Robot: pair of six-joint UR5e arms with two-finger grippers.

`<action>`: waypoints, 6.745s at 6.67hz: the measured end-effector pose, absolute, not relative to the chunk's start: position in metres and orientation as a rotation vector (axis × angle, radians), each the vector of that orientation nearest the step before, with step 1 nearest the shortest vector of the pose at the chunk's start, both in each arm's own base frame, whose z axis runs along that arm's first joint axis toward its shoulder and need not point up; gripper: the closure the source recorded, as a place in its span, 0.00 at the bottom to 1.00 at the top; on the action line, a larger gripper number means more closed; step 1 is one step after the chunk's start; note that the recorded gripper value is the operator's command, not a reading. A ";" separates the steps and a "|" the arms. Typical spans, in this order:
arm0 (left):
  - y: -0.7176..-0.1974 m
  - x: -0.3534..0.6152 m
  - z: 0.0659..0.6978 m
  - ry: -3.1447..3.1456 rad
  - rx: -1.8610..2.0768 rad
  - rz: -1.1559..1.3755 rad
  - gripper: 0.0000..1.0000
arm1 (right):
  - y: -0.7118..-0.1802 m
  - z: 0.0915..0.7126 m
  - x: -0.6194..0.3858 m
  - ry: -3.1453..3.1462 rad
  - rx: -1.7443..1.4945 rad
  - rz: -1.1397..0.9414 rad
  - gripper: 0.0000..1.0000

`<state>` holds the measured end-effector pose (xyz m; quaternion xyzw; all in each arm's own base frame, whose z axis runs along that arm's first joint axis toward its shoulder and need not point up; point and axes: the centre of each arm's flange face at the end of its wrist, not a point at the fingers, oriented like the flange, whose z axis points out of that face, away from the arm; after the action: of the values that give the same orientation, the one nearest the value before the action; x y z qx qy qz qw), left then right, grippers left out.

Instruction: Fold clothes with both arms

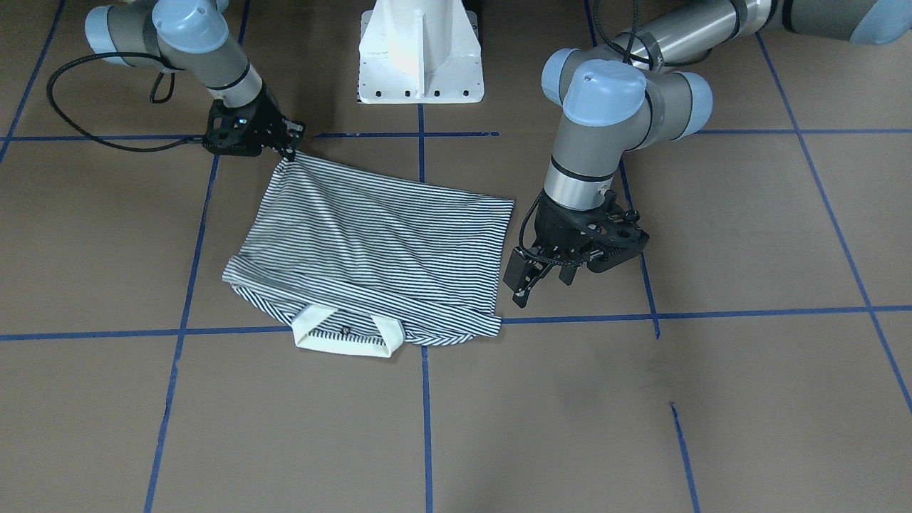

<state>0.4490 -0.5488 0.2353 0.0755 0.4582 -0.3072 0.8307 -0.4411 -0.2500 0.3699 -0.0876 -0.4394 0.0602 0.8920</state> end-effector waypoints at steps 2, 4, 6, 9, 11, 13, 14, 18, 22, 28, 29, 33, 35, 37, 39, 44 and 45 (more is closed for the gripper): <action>-0.542 0.450 0.231 0.984 0.160 -0.641 0.01 | -0.172 0.358 -0.452 -0.906 -0.298 0.080 0.00; -0.529 0.455 0.230 0.991 0.132 -0.621 0.04 | -0.148 0.338 -0.453 -0.936 -0.304 0.104 0.00; -0.490 0.487 0.236 0.945 0.015 -0.654 0.09 | -0.178 0.317 -0.441 -0.996 -0.235 0.187 0.00; -0.387 0.551 0.235 0.828 -0.147 -0.738 0.11 | -0.256 0.284 -0.396 -1.090 -0.134 0.341 0.00; -0.337 0.560 0.226 0.788 -0.178 -0.723 0.11 | -0.271 0.277 -0.387 -1.108 -0.113 0.370 0.00; -0.313 0.575 0.240 0.752 -0.165 -0.713 0.13 | -0.274 0.276 -0.386 -1.108 -0.108 0.377 0.00; -0.311 0.578 0.247 0.740 -0.159 -0.715 0.15 | -0.275 0.276 -0.386 -1.110 -0.109 0.377 0.00; -0.319 0.584 0.257 0.727 -0.126 -0.736 0.99 | -0.277 0.276 -0.383 -1.109 -0.106 0.382 0.00; -0.341 0.571 0.255 0.740 -0.104 -0.756 1.00 | -0.276 0.275 -0.384 -1.111 -0.106 0.381 0.00; -0.513 0.522 0.271 0.813 0.064 -0.834 1.00 | -0.278 0.267 -0.386 -1.131 -0.099 0.380 0.00; -0.546 0.524 0.261 0.839 0.104 -0.816 1.00 | -0.278 0.266 -0.386 -1.131 -0.098 0.380 0.00; -0.640 0.540 0.251 0.927 0.291 -0.765 1.00 | -0.278 0.268 -0.387 -1.129 -0.097 0.379 0.00; -0.652 0.542 0.253 0.952 0.349 -0.750 0.00 | -0.278 0.269 -0.388 -1.125 -0.097 0.379 0.00; -0.655 0.541 0.246 1.012 0.381 -0.736 0.00 | -0.280 0.273 -0.391 -1.115 -0.088 0.380 0.00; -0.663 0.531 0.248 1.006 0.392 -0.718 0.00 | -0.285 0.279 -0.397 -1.099 -0.065 0.388 0.00; -0.597 0.459 0.282 0.912 0.253 -0.475 0.00 | -0.326 0.235 -0.500 -0.869 0.041 0.191 0.00; -0.578 0.439 0.280 0.906 0.257 -0.453 0.00 | -0.333 0.225 -0.525 -0.838 0.040 0.170 0.00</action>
<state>0.4392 -0.5778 0.2802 0.1228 0.4328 -0.2161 0.8666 -0.5246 -0.3333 0.2246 0.0194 -0.4062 0.0824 0.9098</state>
